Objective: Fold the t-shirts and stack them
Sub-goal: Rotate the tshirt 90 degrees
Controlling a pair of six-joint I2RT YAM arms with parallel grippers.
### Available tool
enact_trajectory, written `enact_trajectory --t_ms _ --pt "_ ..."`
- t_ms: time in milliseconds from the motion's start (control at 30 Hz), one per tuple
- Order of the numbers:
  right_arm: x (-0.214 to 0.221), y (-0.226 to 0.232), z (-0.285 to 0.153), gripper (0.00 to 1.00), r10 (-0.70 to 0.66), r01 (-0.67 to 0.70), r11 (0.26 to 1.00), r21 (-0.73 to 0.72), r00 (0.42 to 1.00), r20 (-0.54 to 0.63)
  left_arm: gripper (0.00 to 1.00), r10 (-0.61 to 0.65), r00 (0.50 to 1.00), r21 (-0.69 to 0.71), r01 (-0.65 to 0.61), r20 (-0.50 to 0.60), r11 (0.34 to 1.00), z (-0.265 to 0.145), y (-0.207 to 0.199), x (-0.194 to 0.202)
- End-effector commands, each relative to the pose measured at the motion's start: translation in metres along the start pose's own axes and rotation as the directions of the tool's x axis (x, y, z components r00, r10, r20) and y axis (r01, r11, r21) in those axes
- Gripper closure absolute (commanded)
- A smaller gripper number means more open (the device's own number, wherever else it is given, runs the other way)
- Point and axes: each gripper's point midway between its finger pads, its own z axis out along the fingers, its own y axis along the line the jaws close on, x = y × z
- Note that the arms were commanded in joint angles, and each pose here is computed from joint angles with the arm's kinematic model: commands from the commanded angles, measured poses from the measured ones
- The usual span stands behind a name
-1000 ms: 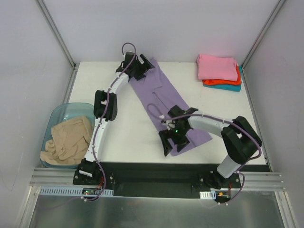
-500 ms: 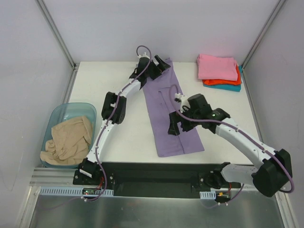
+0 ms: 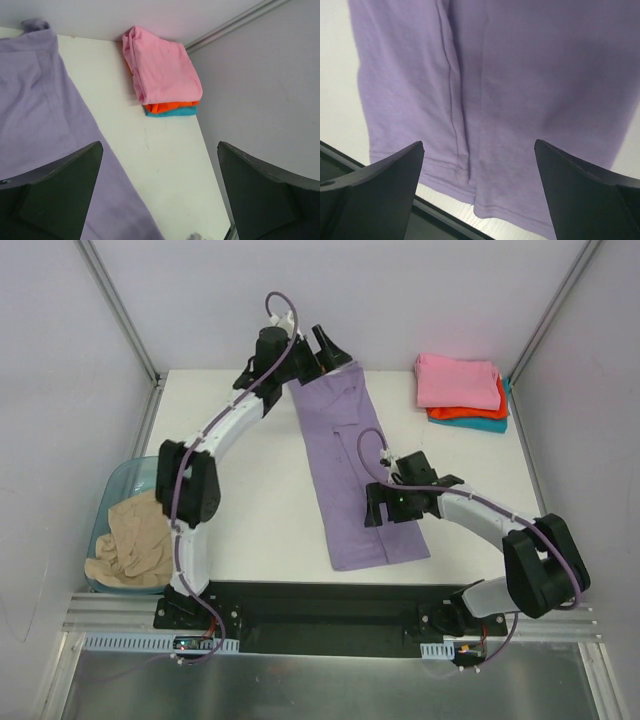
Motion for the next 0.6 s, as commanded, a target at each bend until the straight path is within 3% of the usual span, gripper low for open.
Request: enact_trajectory --t_ms 0,33,233,400,567 --pt "0.022 0.011 0.022 0.03 0.057 -0.062 0.995 -0.074 0.996 -0.069 0.01 0.1 0.995 -0.102 -0.097 0.02 0.99 -0.063 0.0 0.006" --pt "0.029 0.015 0.025 0.03 0.054 -0.062 0.994 -0.088 0.994 -0.092 0.01 0.11 0.993 -0.106 -0.105 0.037 0.989 -0.08 -0.01 0.003" --pt "0.061 0.078 0.024 0.03 -0.128 0.081 0.968 -0.236 0.973 -0.19 0.01 0.041 0.994 -0.22 -0.061 -0.097 0.973 -0.14 0.022 0.067" --pt "0.048 0.12 0.005 0.03 -0.224 0.176 0.93 -0.324 0.967 -0.12 0.01 -0.009 0.983 -0.353 -0.058 -0.186 0.934 -0.19 0.054 0.113" --pt "0.013 0.092 -0.031 0.03 -0.202 0.206 0.973 -0.108 0.978 0.042 0.01 -0.058 0.974 -0.444 -0.048 -0.22 0.895 -0.244 0.069 0.147"
